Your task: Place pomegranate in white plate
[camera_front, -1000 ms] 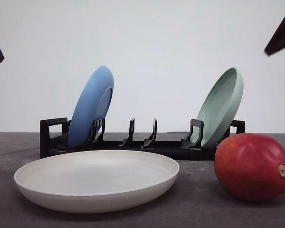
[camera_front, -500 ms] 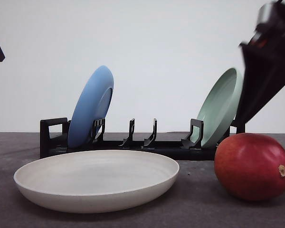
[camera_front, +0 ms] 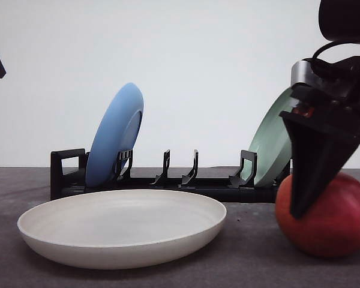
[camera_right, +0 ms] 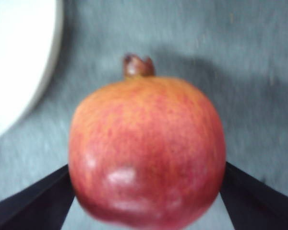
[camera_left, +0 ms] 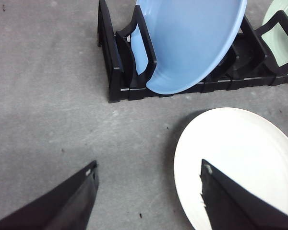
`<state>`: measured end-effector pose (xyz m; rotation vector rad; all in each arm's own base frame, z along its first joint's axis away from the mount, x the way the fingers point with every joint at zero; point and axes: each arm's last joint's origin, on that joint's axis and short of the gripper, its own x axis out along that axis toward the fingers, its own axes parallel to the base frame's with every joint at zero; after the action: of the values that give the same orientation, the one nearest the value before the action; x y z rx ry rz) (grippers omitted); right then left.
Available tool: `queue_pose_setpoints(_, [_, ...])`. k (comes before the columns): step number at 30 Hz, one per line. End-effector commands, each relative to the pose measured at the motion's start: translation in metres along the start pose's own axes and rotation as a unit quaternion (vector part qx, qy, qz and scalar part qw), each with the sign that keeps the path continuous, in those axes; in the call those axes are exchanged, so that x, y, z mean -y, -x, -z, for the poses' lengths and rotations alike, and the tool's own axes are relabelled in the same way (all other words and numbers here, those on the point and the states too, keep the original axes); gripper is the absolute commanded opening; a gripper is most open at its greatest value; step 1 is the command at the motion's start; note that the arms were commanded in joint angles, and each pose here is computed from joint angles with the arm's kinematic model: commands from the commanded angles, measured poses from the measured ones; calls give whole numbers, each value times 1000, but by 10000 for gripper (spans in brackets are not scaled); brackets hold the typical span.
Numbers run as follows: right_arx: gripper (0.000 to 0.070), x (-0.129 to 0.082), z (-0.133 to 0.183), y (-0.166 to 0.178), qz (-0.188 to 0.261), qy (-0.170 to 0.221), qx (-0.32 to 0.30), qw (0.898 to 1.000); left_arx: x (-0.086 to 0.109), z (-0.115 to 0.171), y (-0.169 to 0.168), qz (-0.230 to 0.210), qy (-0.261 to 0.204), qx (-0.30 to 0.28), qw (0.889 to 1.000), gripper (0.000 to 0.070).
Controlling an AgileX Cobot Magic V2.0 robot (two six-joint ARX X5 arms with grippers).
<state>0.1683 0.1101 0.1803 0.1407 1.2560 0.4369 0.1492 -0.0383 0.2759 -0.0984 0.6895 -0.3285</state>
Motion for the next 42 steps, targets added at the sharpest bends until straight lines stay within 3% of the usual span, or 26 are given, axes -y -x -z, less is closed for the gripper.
queue_pose_setpoints(1, [538,-4,-5,4,6,-2,-3,1000,1,-2,0,4,-5,5,1000,392])
queue_pose_setpoints(6, [537,-15,-17,27,49,45,-18,998,1,-2,0,4,-6,7,1000,392])
queue_pose_setpoints(11, [537,-35,-35,41,123,127,-57,983,1,-3,0,5,-6,8,1000,392])
queue_pose_setpoints(16, [558,-54,-52,32,127,171,-80,974,1,-3,0,5,-6,10,1000,392])
queue_pose_setpoints(19, [667,-58,-55,30,116,173,-69,976,1,-3,0,5,-6,10,1000,392])
queue_pose_setpoints(20, [670,-58,-56,30,114,174,-65,976,1,-3,0,5,-6,11,1000,392])
queue_pose_setpoints(30, [670,-59,-60,17,88,171,-68,979,1,-5,0,6,-7,19,1000,390])
queue_pose_setpoints(42, [613,-51,-60,-16,104,161,-144,971,1,-5,0,6,-7,19,1000,390])
